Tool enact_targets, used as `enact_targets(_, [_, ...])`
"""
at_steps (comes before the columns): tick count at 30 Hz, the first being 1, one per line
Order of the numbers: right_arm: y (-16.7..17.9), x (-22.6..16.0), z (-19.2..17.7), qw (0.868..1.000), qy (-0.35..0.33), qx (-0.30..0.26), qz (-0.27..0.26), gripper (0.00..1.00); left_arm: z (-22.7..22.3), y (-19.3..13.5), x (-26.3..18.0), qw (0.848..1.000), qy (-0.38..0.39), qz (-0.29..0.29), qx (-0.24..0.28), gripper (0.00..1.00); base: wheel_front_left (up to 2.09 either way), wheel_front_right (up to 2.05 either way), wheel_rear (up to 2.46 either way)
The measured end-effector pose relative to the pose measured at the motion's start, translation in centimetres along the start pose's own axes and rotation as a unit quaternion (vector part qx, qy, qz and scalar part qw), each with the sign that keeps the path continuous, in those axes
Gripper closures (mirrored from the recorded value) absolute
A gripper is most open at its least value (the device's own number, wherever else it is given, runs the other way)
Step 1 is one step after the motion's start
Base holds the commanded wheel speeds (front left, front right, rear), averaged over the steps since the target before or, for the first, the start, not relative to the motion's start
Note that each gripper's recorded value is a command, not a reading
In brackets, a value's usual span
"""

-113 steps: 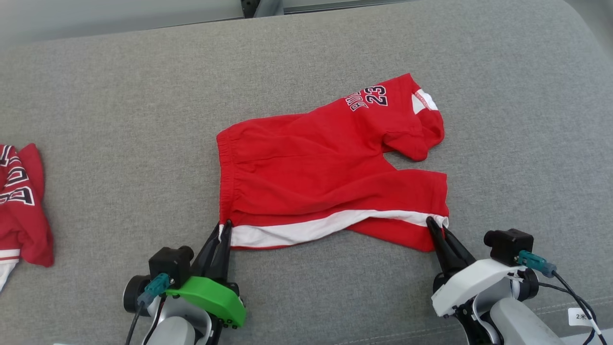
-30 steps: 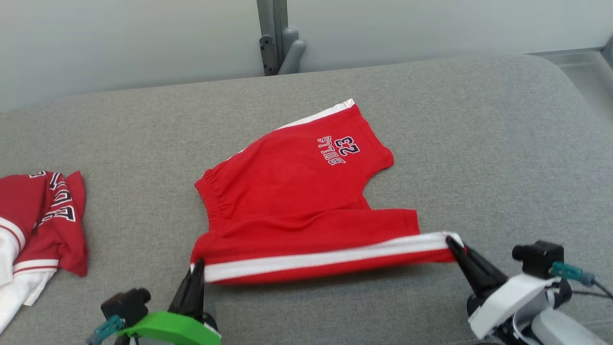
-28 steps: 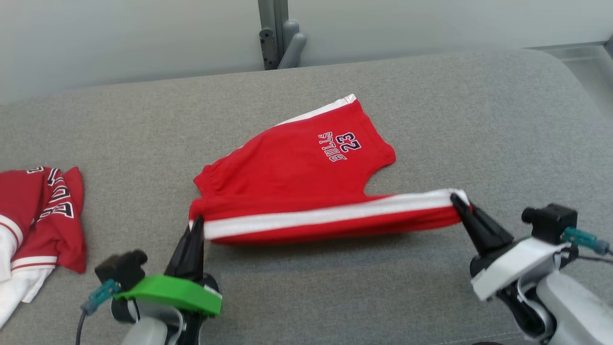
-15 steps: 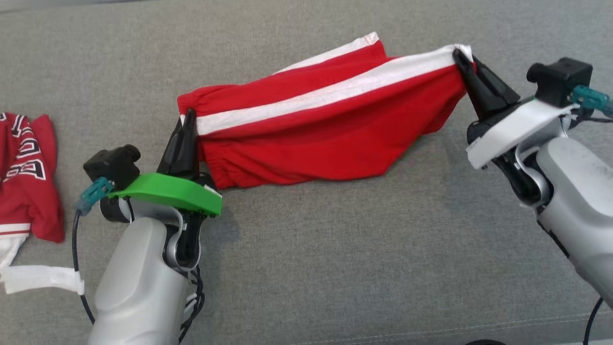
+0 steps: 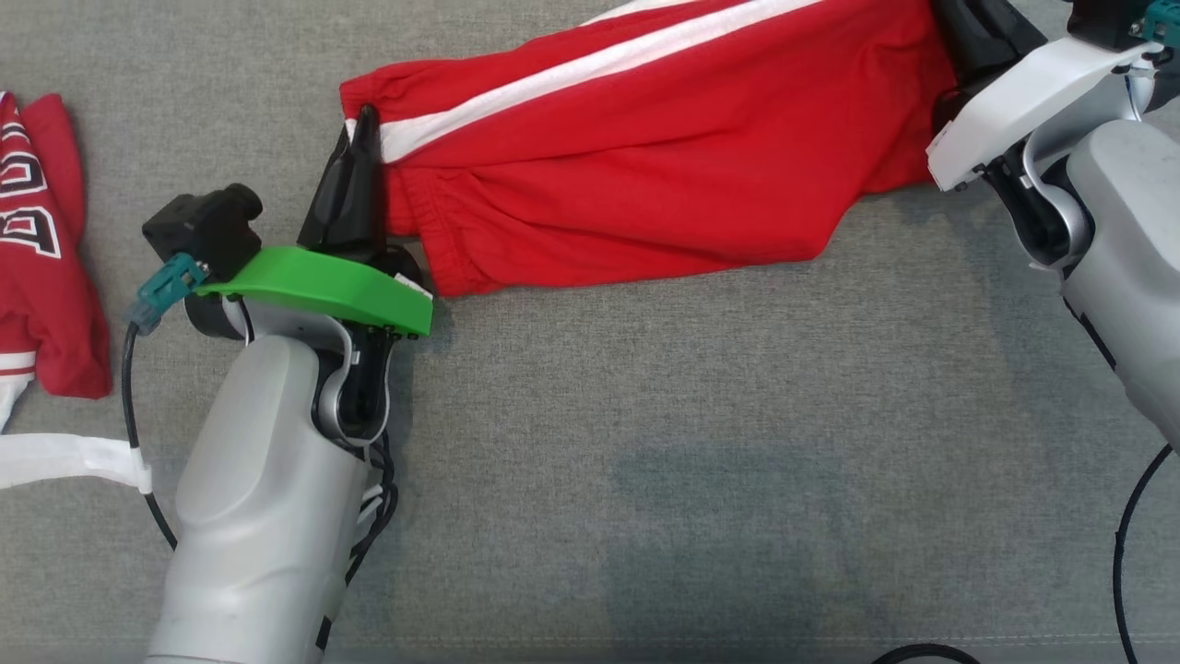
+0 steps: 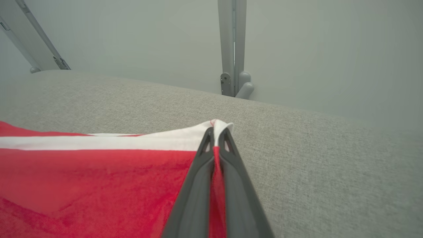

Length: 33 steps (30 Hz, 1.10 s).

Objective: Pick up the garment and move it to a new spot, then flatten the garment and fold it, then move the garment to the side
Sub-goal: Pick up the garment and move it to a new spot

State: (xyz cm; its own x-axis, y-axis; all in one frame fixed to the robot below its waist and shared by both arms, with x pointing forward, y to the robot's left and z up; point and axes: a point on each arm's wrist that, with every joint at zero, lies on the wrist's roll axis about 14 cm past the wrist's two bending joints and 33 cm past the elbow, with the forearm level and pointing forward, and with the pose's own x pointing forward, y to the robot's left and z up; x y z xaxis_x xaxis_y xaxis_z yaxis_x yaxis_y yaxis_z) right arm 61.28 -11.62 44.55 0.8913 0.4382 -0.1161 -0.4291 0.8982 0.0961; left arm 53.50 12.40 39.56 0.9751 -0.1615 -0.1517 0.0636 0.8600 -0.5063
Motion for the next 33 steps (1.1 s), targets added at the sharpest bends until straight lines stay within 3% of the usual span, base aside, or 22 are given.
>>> enact_targets(2, [0.1,0.8,-0.8,1.000,0.006,-0.001,0.004,1.00,0.1,0.3,0.4,1.000,-0.003,0.001,0.003,0.95,0.00,0.00,0.00])
enact_targets(3, [0.2,1.2,-1.3,1.000,0.010,-0.001,0.005,1.00,0.1,0.5,0.6,1.000,-0.003,0.002,0.005,0.82,0.00,0.00,0.00])
enact_targets(4, [0.3,1.5,-1.7,1.000,0.013,-0.001,0.007,0.80,0.1,0.6,0.7,1.000,-0.003,0.002,0.009,0.56,0.00,0.00,0.00])
enact_targets(5, [0.3,1.9,-2.1,1.000,0.016,0.002,0.005,0.51,0.1,0.7,0.8,1.000,-0.004,0.004,0.011,0.00,0.00,0.00,0.00])
enact_targets(6, [0.2,2.1,-2.3,1.000,0.017,0.007,0.002,0.00,0.1,0.9,0.8,1.000,-0.004,0.005,0.012,0.00,0.00,0.00,0.00])
enact_targets(12, [0.2,2.2,-1.4,1.000,-0.004,0.027,-0.007,0.00,0.5,1.2,0.2,0.999,-0.006,0.014,0.040,0.00,0.00,0.00,0.00])
enact_targets(24, [1.6,-5.3,-2.8,0.995,0.009,0.084,-0.048,0.00,2.4,0.4,-5.4,0.994,-0.032,0.035,0.102,0.00,0.00,0.00,0.00])
enact_targets(33, [1.5,-7.8,-3.4,0.989,0.013,0.118,-0.086,0.00,2.1,-1.0,-7.5,0.991,-0.032,0.026,0.128,0.00,0.00,0.00,0.00])
